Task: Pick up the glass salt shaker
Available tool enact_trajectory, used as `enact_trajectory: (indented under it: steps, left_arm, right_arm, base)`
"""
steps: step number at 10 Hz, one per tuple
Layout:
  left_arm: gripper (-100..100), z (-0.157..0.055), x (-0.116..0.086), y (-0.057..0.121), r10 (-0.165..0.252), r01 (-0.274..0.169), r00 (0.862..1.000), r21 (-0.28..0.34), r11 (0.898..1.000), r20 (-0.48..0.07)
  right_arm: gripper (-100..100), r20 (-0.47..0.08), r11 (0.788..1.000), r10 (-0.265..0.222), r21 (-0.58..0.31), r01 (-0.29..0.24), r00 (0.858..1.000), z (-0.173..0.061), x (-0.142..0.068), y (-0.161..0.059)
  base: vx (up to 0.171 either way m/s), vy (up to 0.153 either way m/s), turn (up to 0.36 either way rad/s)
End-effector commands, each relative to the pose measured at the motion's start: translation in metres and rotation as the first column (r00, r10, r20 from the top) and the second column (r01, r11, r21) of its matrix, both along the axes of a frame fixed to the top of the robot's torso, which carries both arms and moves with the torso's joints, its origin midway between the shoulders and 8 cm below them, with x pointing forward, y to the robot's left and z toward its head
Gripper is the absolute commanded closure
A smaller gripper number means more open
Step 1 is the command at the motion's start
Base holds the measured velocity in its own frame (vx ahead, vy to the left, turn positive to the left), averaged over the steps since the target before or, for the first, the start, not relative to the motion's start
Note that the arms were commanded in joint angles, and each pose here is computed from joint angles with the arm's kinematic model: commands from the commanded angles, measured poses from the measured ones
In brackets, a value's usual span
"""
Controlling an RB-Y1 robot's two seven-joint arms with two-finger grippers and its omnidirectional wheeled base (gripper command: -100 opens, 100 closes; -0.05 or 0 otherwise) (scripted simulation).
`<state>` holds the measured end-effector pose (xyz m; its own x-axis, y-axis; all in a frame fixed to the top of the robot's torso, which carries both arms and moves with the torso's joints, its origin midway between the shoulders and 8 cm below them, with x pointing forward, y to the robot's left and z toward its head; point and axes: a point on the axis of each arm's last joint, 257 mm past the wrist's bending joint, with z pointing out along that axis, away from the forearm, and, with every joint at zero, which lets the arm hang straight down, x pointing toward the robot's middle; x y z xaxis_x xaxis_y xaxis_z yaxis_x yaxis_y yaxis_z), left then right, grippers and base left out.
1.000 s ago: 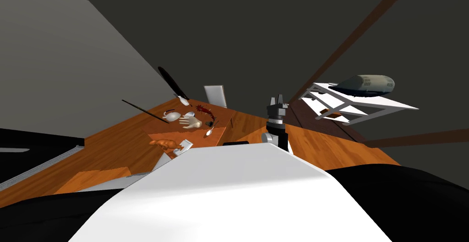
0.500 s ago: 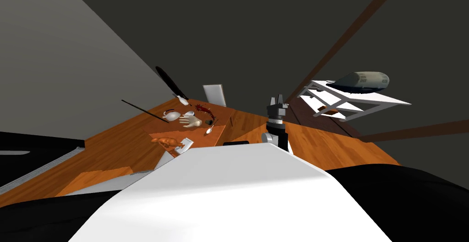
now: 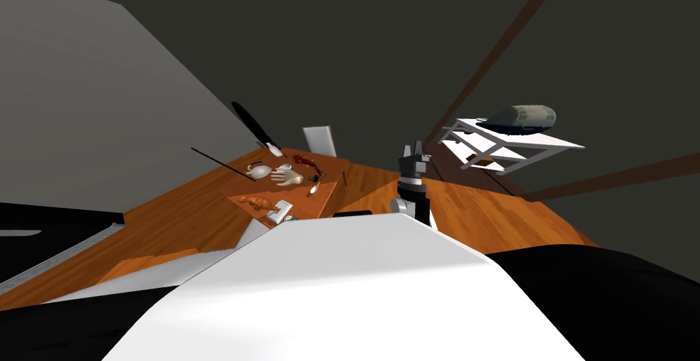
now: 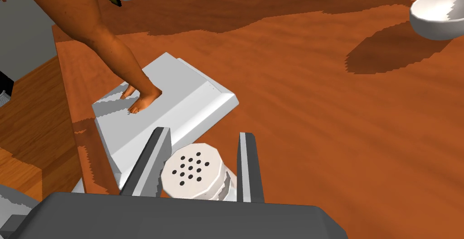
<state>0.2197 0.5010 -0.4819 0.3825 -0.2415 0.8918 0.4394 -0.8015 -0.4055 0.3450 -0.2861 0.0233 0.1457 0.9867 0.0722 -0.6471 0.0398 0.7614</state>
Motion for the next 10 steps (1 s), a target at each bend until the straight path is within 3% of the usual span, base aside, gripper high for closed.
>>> enact_trajectory:
  steps: [1, 2, 4, 5, 6, 7, 8, 9, 10]
  left_arm:
    - [100, -0.004, 0.008, 0.0, 0.005, -0.005, 1.0, 0.004, 1.0, -0.013]
    - [100, -0.004, 0.008, 0.0, 0.005, -0.005, 1.0, 0.004, 1.0, -0.013]
    - [100, -0.003, 0.046, -0.006, 0.017, -0.017, 1.0, -0.008, 1.0, -0.011]
    - [100, -0.003, 0.045, -0.005, 0.021, -0.021, 1.0, -0.001, 1.0, -0.015]
    - [100, -0.002, 0.064, -0.008, 0.027, -0.027, 1.0, -0.01, 1.0, -0.015]
    - [100, -0.002, 0.064, -0.008, 0.026, -0.026, 1.0, -0.007, 1.0, -0.017]
    - [100, -0.001, 0.083, -0.013, 0.029, -0.029, 0.999, -0.016, 0.999, -0.018]
    - [100, -0.001, 0.083, -0.013, 0.029, -0.029, 0.999, -0.014, 0.999, -0.019]
    - [100, 0.0, 0.102, -0.018, 0.029, -0.03, 0.999, -0.026, 0.999, -0.019]
  right_arm:
    - [0, 0.0, 1.0, 0.0, 0.0, 0.0, 1.0, 0.0, 0.0, 0.0]
    - [0, 0.0, 1.0, 0.0, 0.0, 0.0, 1.0, 0.0, 0.0, 0.0]
    - [0, 0.0, 1.0, 0.0, 0.0, 0.0, 1.0, 0.0, 0.0, 0.0]
    - [0, 0.0, 1.0, 0.0, 0.0, 0.0, 1.0, 0.0, 0.0, 0.0]
    - [0, 0.0, 1.0, 0.0, 0.0, 0.0, 1.0, 0.0, 0.0, 0.0]
    - [0, 0.0, 1.0, 0.0, 0.0, 0.0, 1.0, 0.0, 0.0, 0.0]
    - [0, 0.0, 1.0, 0.0, 0.0, 0.0, 1.0, 0.0, 0.0, 0.0]
    - [0, 0.0, 1.0, 0.0, 0.0, 0.0, 1.0, 0.0, 0.0, 0.0]
    - [0, 0.0, 1.0, 0.0, 0.0, 0.0, 1.0, 0.0, 0.0, 0.0]
  base:
    - [-0.109, 0.014, -0.038]
    - [-0.046, 0.0, -0.003]
    - [-0.148, -0.001, -0.06]
    - [-0.16, 0.0, -0.067]
    - [-0.138, 0.021, -0.043]
    - [-0.125, 0.009, -0.044]
    - [-0.139, 0.022, -0.051]
    - [-0.111, 0.03, -0.04]
    - [-0.133, 0.0, -0.058]
